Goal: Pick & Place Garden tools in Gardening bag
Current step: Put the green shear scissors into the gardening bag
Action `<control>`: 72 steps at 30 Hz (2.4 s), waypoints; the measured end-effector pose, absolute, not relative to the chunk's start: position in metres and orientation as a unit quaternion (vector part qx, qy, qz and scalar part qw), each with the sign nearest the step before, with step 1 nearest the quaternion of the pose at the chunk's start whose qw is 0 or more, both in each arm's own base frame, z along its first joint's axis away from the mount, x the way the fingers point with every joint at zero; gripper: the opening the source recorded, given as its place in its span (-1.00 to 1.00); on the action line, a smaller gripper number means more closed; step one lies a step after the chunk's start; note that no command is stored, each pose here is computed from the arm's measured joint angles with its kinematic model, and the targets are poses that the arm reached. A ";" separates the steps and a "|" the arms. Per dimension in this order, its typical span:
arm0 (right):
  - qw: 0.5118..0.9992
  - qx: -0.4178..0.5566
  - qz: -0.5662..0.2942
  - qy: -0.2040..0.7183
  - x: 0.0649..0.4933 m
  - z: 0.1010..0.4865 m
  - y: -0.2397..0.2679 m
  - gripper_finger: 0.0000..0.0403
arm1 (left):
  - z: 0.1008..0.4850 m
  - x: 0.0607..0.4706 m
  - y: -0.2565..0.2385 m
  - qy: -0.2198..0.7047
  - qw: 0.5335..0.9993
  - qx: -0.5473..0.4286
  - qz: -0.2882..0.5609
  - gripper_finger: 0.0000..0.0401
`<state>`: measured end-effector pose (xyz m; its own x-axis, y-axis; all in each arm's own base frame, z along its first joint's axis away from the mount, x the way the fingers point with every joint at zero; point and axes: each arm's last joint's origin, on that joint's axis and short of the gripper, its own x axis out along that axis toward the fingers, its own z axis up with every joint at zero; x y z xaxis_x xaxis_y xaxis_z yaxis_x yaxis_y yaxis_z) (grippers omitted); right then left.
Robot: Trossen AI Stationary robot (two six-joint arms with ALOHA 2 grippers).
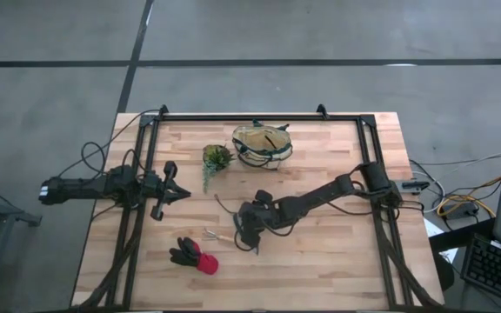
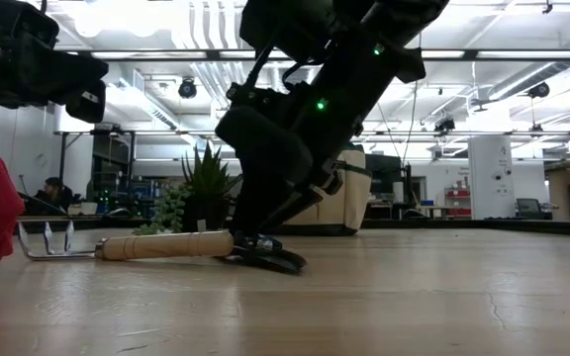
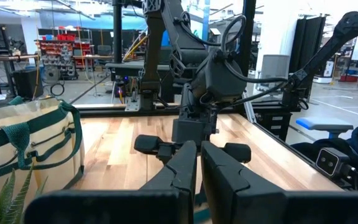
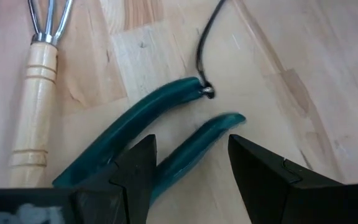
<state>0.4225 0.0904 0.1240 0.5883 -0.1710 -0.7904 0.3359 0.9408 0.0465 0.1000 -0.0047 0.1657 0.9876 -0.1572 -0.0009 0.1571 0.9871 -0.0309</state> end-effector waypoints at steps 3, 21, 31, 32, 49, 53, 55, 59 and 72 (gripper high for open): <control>0.885 0.095 -0.144 0.432 0.423 0.120 0.090 -0.04 | 0.166 0.100 -0.005 0.002 0.997 -0.015 -0.079 -0.86; 0.882 0.068 -0.123 0.450 0.424 0.112 0.089 -0.60 | 0.166 0.100 -0.005 0.001 0.997 -0.015 -0.079 -0.86; 0.885 0.023 -0.094 0.455 0.420 0.124 0.088 -0.78 | 0.166 0.100 -0.005 0.001 0.997 -0.015 -0.079 -0.86; 0.887 0.020 -0.089 0.452 0.420 0.129 0.088 -0.77 | 0.166 0.100 -0.005 0.001 0.997 -0.015 -0.079 -0.86; 0.928 0.077 0.139 0.337 0.392 0.263 0.060 -0.77 | 0.166 0.100 -0.005 0.001 0.997 -0.015 -0.079 -0.86; 0.911 0.093 0.240 0.321 0.379 0.284 0.038 -0.77 | 0.166 0.100 -0.005 0.001 0.997 -0.015 -0.079 -0.86; 0.895 0.108 0.294 0.317 0.374 0.288 0.027 -0.77 | 0.166 0.100 -0.005 0.001 0.997 -0.015 -0.079 -0.86; 0.850 0.135 0.423 0.284 0.366 0.287 0.012 -0.77 | 0.166 0.100 -0.005 0.001 0.997 -0.015 -0.079 -0.86; 0.709 0.182 0.660 0.170 0.371 0.248 0.003 -0.77 | 0.166 0.100 -0.005 0.001 0.997 -0.015 -0.079 -0.86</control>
<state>0.3711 0.0031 0.2480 0.0711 0.9975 -0.0015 -0.8737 0.0630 0.4823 0.1000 -0.0046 0.1658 0.9876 -0.1573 0.0002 0.1572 0.9871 -0.0307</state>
